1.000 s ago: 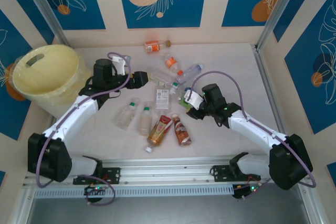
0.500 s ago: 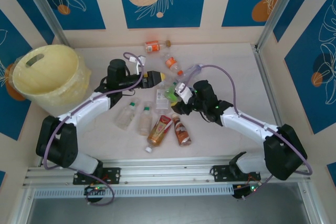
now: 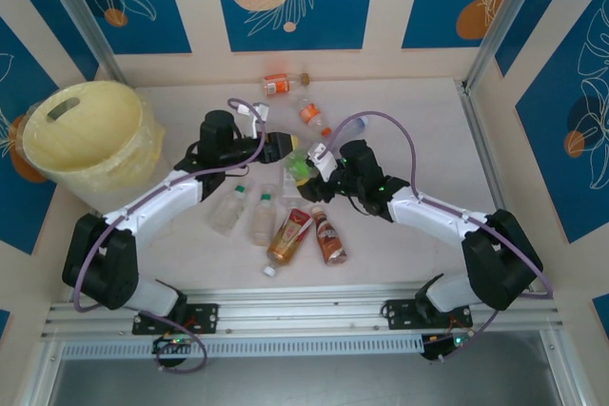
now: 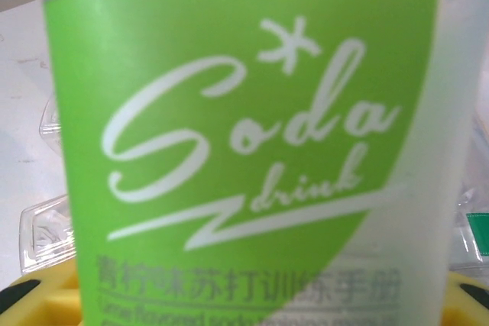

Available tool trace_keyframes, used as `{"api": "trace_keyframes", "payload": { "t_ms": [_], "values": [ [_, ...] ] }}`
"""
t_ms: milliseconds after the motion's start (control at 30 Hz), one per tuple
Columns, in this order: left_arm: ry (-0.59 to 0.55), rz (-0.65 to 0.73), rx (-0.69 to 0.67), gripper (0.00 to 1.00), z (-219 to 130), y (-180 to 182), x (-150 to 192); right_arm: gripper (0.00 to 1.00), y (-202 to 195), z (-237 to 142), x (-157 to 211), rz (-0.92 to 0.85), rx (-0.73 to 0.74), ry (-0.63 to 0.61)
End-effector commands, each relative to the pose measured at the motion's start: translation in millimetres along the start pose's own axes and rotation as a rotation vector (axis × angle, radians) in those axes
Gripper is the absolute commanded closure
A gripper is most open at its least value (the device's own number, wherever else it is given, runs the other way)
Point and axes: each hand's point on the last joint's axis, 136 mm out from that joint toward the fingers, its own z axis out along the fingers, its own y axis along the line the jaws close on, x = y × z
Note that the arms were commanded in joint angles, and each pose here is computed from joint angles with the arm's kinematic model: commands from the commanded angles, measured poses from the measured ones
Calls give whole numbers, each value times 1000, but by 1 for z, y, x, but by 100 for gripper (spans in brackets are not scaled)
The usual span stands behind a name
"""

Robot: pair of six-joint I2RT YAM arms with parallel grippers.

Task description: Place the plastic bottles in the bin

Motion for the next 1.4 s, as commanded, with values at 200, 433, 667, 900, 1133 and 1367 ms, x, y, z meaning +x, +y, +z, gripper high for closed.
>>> {"api": "trace_keyframes", "payload": {
  "t_ms": [200, 433, 667, 900, 1133, 1367],
  "values": [
    [-9, 27, 0, 81, 0, -7, -2, 46, 16, 4, -20, 15, -85, -50],
    [-38, 25, -53, 100, -2, 1, -8, 31, 18, 1, -21, 14, -88, -41],
    [-98, 54, -113, 100, -12, 4, -20, 4, 9, -28, -25, -2, -29, -80],
    [-108, 56, -139, 100, -14, 7, -23, 2, -3, -64, -30, -21, 45, -153],
    [-143, 94, -143, 100, -23, -2, -35, 1, -70, -105, -36, 253, 362, -272],
    [-245, 172, -277, 100, -58, -6, -63, 1, -117, -119, -5, 500, 600, -238]
  ]
}}
